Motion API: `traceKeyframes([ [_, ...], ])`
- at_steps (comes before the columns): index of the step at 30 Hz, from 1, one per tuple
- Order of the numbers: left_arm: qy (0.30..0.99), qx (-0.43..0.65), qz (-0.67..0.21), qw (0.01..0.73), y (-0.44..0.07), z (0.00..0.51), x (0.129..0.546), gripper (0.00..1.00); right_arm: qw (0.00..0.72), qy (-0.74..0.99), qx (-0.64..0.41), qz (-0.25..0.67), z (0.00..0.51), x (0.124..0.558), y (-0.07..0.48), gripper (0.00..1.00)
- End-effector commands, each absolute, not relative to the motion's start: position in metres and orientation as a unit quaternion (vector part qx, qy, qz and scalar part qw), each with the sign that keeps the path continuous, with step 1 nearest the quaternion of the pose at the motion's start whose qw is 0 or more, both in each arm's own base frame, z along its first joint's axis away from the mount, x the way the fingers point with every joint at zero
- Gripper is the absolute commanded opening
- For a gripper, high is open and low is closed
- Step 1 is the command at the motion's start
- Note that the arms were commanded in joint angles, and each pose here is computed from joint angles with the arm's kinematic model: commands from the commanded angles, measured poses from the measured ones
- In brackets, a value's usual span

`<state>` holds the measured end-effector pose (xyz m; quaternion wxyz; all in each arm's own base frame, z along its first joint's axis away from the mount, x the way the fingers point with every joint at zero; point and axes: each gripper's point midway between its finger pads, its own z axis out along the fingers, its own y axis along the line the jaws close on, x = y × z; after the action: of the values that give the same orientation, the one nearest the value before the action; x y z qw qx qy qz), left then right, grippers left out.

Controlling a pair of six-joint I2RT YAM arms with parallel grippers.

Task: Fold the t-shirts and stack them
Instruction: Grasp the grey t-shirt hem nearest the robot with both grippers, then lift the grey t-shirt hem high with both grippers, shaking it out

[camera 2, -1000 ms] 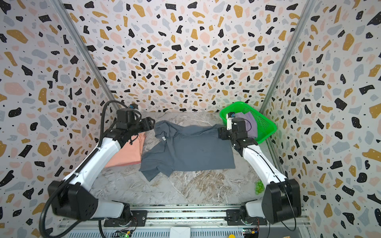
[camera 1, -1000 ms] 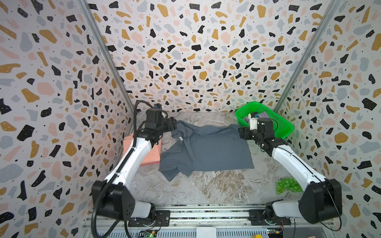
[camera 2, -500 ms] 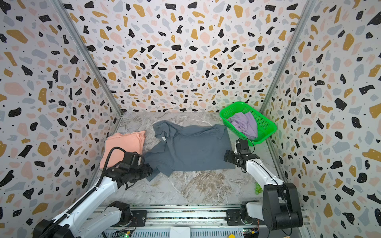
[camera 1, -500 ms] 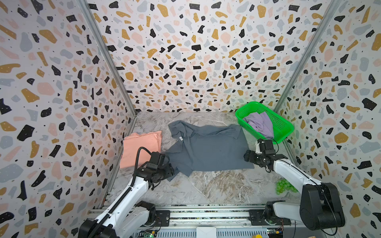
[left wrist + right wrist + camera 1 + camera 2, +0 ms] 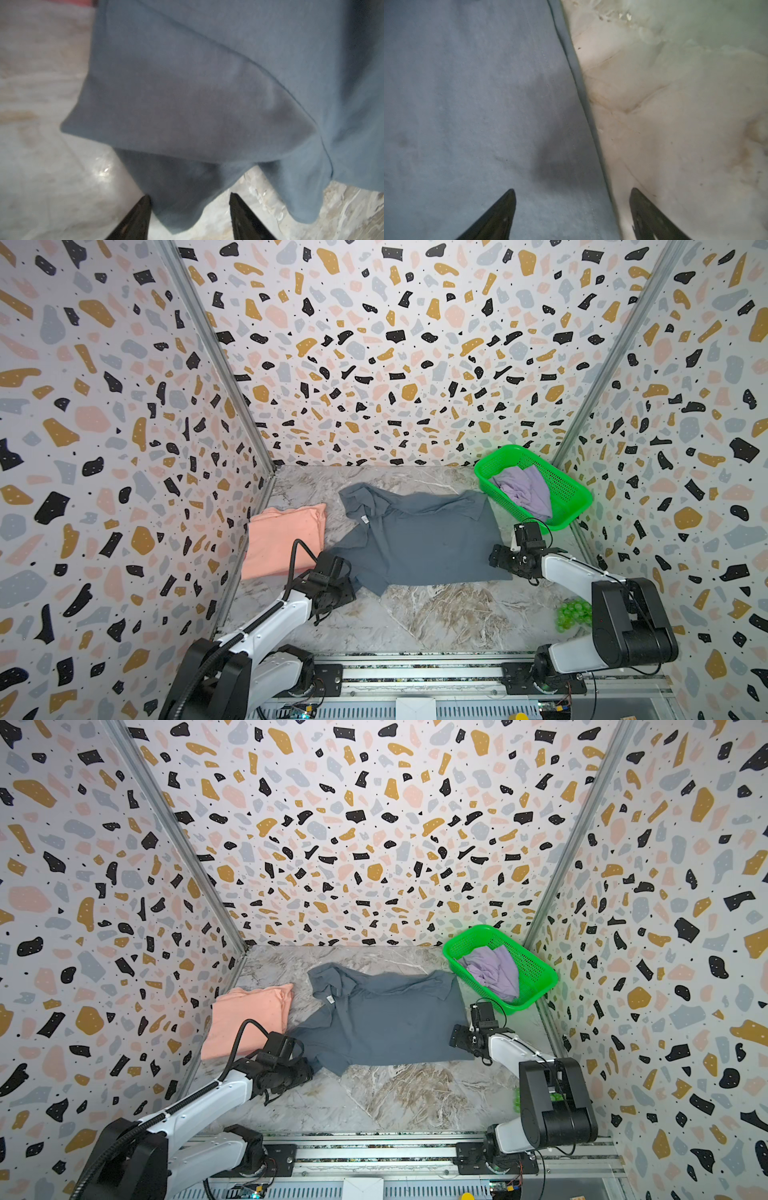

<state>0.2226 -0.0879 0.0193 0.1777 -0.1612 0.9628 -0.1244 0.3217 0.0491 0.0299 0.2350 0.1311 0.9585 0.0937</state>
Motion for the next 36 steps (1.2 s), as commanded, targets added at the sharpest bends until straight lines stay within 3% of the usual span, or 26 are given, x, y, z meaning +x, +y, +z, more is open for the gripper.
traceKeyframes([
  [1, 0.972, -0.153, -0.107, 0.146, -0.088, -0.006, 0.208, 0.45, 0.238, 0.958, 0.128, 0.101, 0.028, 0.330, 0.055, 0.84],
  [3, 0.969, -0.161, -0.109, 0.151, -0.089, -0.007, 0.212, 0.27, 0.221, 0.961, 0.123, 0.106, 0.023, 0.327, 0.060, 0.80],
  [9, 0.962, -0.172, -0.109, 0.183, -0.087, 0.010, 0.224, 0.00, 0.206, 0.968, 0.116, 0.078, 0.032, 0.296, 0.067, 0.81],
  [19, 0.960, -0.159, -0.106, 0.205, -0.084, 0.039, 0.227, 0.00, 0.219, 0.958, 0.176, 0.052, 0.042, 0.266, 0.028, 0.84],
  [30, 0.955, -0.152, -0.118, 0.227, -0.091, 0.062, 0.244, 0.00, 0.166, 0.972, 0.151, 0.071, 0.012, 0.259, 0.062, 0.78],
  [32, 0.953, -0.153, -0.122, 0.232, -0.092, 0.067, 0.247, 0.00, 0.156, 0.975, 0.146, 0.066, 0.004, 0.258, 0.065, 0.70],
  [33, 0.951, -0.153, -0.125, 0.237, -0.093, 0.070, 0.248, 0.00, 0.151, 0.976, 0.142, 0.068, 0.000, 0.259, 0.067, 0.59],
  [36, 0.946, -0.156, -0.132, 0.251, -0.093, 0.080, 0.251, 0.00, 0.139, 0.979, 0.129, 0.073, -0.004, 0.262, 0.074, 0.13],
])
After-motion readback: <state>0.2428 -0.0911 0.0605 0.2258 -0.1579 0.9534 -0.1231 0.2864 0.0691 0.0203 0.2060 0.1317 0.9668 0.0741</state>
